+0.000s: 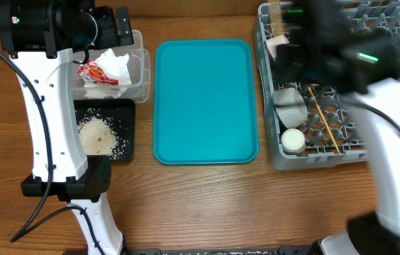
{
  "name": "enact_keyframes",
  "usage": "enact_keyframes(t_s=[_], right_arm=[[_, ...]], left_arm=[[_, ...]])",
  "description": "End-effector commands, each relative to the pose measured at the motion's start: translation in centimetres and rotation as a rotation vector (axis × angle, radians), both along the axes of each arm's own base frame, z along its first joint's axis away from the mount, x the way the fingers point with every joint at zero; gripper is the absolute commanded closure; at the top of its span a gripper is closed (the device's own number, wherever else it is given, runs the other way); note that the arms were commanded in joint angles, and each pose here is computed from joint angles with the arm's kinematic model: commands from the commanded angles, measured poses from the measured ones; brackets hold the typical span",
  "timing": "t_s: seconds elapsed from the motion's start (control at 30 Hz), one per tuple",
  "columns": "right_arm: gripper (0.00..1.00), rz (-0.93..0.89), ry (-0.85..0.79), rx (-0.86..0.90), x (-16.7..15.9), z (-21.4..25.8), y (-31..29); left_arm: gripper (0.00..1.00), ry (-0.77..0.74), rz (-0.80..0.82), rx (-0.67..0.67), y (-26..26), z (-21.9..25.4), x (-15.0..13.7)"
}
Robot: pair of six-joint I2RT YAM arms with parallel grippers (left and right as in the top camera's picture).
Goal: Sort waste into correct bins and load items into the dishwasher
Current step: 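Carry the second chopstick with the right gripper into the rack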
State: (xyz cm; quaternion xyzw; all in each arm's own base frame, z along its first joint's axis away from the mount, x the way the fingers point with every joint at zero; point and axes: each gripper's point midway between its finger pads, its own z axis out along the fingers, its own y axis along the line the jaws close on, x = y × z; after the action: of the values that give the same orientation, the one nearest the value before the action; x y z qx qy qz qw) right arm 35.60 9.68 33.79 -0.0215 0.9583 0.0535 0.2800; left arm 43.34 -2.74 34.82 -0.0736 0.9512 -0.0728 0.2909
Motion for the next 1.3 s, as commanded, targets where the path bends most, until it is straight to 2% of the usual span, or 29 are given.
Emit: enact_keyframes(t_s=[0.0, 0.17, 0.37, 0.5, 0.7, 0.73, 0.83, 0.87, 1.1, 1.27], right_arm=[[0.96, -0.108, 0.081, -0.044, -0.2, -1.6, -4.2], [0.96, -0.194, 0.260, -0.070, -1.9, -5.5, -8.0], [0.96, -0.017, 0.470, -0.185, -3.9, -13.4, -9.1], [0.96, -0.037, 0.510, -0.296, -4.1, -17.2, -11.0], [0.96, -0.077, 0.506, -0.420, -3.8, -19.3, -13.2], [0.88, -0.080, 0.498, -0.422, -3.6, -19.3, -13.2], [0.36, -0.086, 0.475, -0.422, -3.1, -19.3, -13.2], [0.32, -0.087, 0.468, -0.422, -2.9, -19.2, -13.2], [0.32, -0.139, 0.399, -0.380, -1.7, -17.2, -12.8], [0.33, -0.087, 0.250, -0.211, -0.3, -10.8, -9.6]], left_arm=[[0.00, -0.032, 0.009, -0.002, 0.0, 1.2, -0.5], [0.00, -0.032, 0.009, -0.002, 0.0, 1.2, -0.5], [0.00, -0.032, 0.009, -0.002, 0.0, 1.2, -0.5], [0.00, -0.032, 0.009, -0.002, 0.0, 1.2, -0.5], [0.00, -0.032, 0.009, -0.002, 0.0, 1.2, -0.5], [0.00, -0.032, 0.009, -0.002, 0.0, 1.2, -0.5], [0.00, -0.032, 0.009, -0.002, 0.0, 1.2, -0.5], [0.00, -0.032, 0.009, -0.002, 0.0, 1.2, -0.5], [0.00, -0.032, 0.009, -0.002, 0.0, 1.2, -0.5], [0.00, -0.032, 0.009, -0.002, 0.0, 1.2, -0.5]])
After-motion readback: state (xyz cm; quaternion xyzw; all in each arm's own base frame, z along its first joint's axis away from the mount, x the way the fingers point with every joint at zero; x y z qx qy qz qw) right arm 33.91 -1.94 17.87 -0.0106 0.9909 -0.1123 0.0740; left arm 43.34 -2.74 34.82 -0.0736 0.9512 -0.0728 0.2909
